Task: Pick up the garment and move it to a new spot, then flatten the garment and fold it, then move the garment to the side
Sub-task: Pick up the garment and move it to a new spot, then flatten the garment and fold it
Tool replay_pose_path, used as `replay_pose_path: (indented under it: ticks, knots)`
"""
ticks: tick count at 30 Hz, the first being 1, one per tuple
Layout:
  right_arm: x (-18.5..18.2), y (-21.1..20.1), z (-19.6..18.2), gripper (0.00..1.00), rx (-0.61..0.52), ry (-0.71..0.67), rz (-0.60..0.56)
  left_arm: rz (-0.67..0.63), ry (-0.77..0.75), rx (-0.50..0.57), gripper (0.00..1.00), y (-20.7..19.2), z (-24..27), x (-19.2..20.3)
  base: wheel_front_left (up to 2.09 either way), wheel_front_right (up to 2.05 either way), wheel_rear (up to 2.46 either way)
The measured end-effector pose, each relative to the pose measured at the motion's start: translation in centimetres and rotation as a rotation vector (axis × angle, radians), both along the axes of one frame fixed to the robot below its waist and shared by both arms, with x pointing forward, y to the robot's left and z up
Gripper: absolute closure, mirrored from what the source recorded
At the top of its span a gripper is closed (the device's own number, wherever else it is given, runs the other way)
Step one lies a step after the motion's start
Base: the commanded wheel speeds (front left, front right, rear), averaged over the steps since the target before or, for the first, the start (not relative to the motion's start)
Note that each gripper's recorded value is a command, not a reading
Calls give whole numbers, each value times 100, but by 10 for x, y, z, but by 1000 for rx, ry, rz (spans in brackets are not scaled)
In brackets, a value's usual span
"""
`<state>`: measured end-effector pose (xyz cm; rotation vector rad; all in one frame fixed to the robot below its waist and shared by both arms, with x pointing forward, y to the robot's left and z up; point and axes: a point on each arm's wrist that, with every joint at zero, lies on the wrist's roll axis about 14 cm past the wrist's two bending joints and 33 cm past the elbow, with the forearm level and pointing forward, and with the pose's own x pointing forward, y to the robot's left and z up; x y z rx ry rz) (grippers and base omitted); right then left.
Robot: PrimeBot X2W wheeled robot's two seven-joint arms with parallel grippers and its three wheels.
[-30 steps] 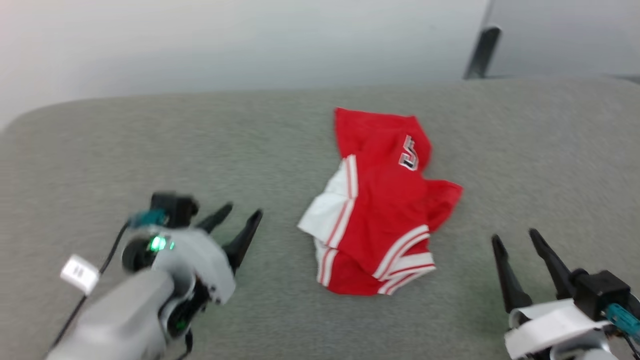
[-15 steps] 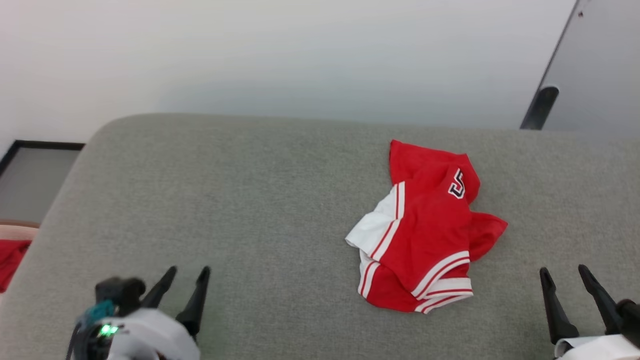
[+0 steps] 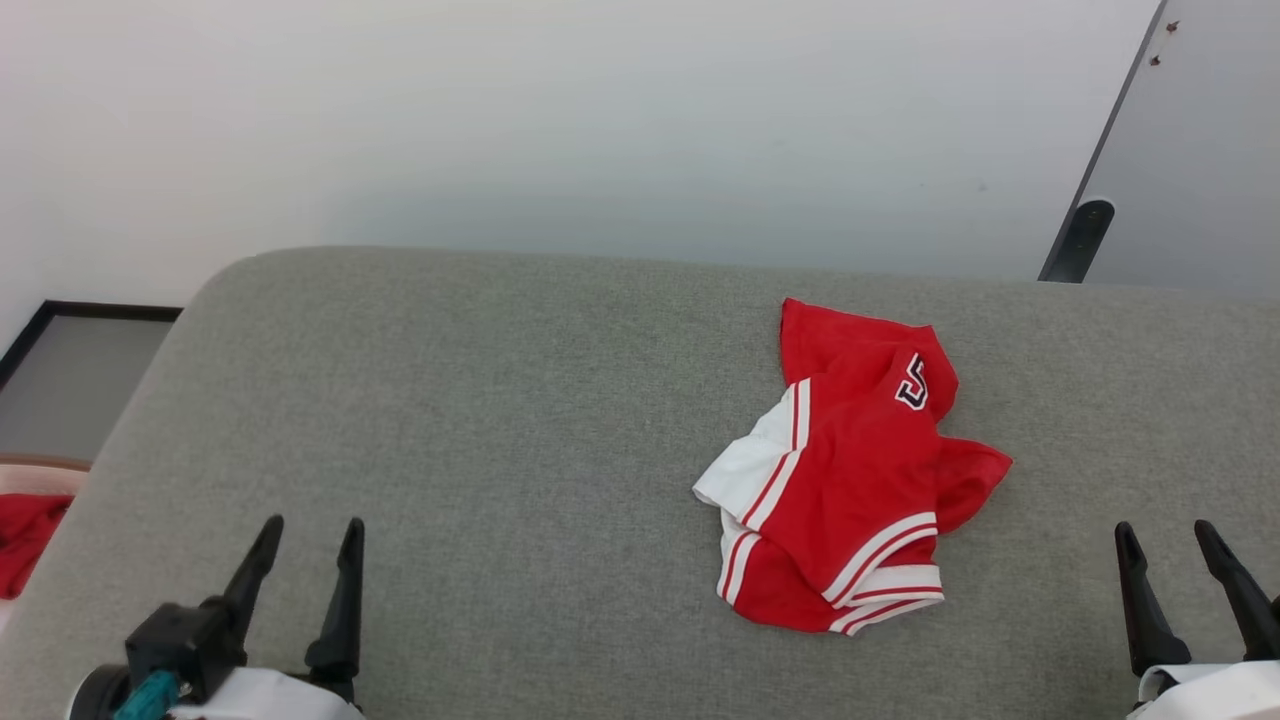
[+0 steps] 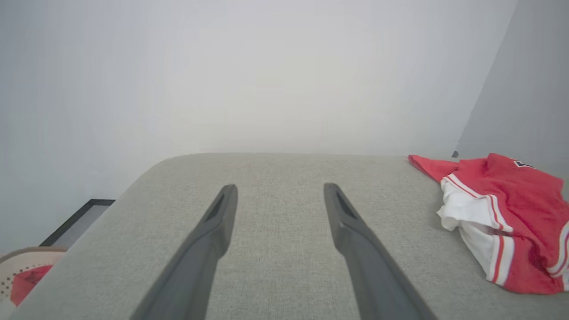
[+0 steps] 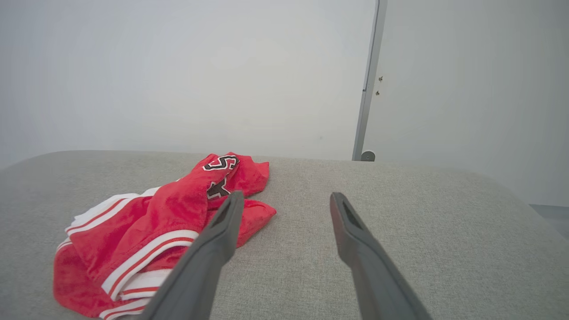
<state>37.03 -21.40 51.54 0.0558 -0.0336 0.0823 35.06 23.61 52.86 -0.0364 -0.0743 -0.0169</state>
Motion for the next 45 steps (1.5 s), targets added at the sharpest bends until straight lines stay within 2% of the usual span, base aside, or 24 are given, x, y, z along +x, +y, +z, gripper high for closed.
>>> replay_pose_path:
  ticks: [34, 36, 40, 45]
  knots:
    - [2, 13, -9, 0, 17, 29, 25, 15, 29, -11, 0, -3, -25, -18, 0, 0, 0]
    - [2, 22, -13, 0, 9, 52, 56, 20, 27, -18, 0, -4, -25, -19, 0, 0, 0]
    - [10, 63, -17, 0, -52, 113, 206, 29, 29, -34, 0, -7, -28, -25, 0, 0, 0]
    - [26, 123, -9, 0, -211, 187, 448, 39, 42, -68, 0, -12, -34, -33, 0, 0, 0]
